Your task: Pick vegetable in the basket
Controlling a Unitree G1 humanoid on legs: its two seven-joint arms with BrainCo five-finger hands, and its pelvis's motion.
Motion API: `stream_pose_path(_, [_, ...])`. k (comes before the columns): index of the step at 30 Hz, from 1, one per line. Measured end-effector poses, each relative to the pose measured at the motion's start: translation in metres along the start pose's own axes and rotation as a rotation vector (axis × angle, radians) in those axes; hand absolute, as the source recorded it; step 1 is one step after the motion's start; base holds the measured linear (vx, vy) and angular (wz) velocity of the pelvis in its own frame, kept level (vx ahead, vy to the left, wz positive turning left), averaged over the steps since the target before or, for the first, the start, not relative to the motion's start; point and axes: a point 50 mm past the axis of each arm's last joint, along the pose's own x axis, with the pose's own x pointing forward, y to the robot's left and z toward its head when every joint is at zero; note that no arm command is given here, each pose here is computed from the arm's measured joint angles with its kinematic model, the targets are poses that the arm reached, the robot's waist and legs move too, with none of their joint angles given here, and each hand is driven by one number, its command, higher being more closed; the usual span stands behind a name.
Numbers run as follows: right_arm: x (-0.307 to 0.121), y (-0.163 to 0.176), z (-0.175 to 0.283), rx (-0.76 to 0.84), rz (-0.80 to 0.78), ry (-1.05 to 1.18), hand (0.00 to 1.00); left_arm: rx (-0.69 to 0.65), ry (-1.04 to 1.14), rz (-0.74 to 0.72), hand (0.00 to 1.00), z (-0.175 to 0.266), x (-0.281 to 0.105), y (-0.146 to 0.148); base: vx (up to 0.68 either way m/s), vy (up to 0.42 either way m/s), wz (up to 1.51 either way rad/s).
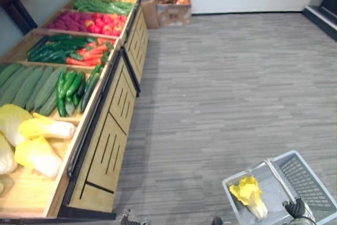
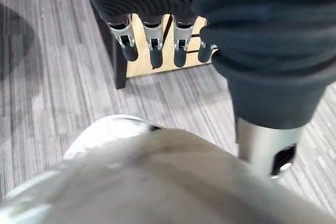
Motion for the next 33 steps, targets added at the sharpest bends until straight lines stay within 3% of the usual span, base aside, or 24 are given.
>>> stream_pose_path(4, [0.009, -0.007, 0.012, 0.009, -0.024, -0.033, 1.00, -0.016, 0.001, -0.018, 0.00, -0.002, -0.005, -0.010, 0.03, 0.142, -0.60])
stream_pose_path(21, [0.017, -0.012, 0.035, 0.041, -0.051, -0.100, 1.00, 0.059, -0.012, -0.033, 0.00, -0.001, -0.001, -0.006, 0.03, 0.093, -0.12])
stream_pose_path(24, [0.015, -0.015, 0.028, 0.052, -0.065, -0.077, 1.00, 0.081, -0.005, -0.034, 0.00, -0.005, -0.001, -0.002, -0.05, 0.078, 0.21])
stream_pose_path(28, [-0.005, 0.012, 0.009, 0.081, 0.003, 0.006, 1.00, 0.091, 0.019, -0.009, 0.00, -0.014, 0.000, 0.009, 0.09, 0.042, 0.56])
stream_pose_path(33, [-0.002, 0.007, 0.008, 0.097, -0.025, 0.026, 1.00, 0.041, 0.059, -0.013, 0.00, -0.018, -0.004, 0.000, 0.29, -0.079, 0.22])
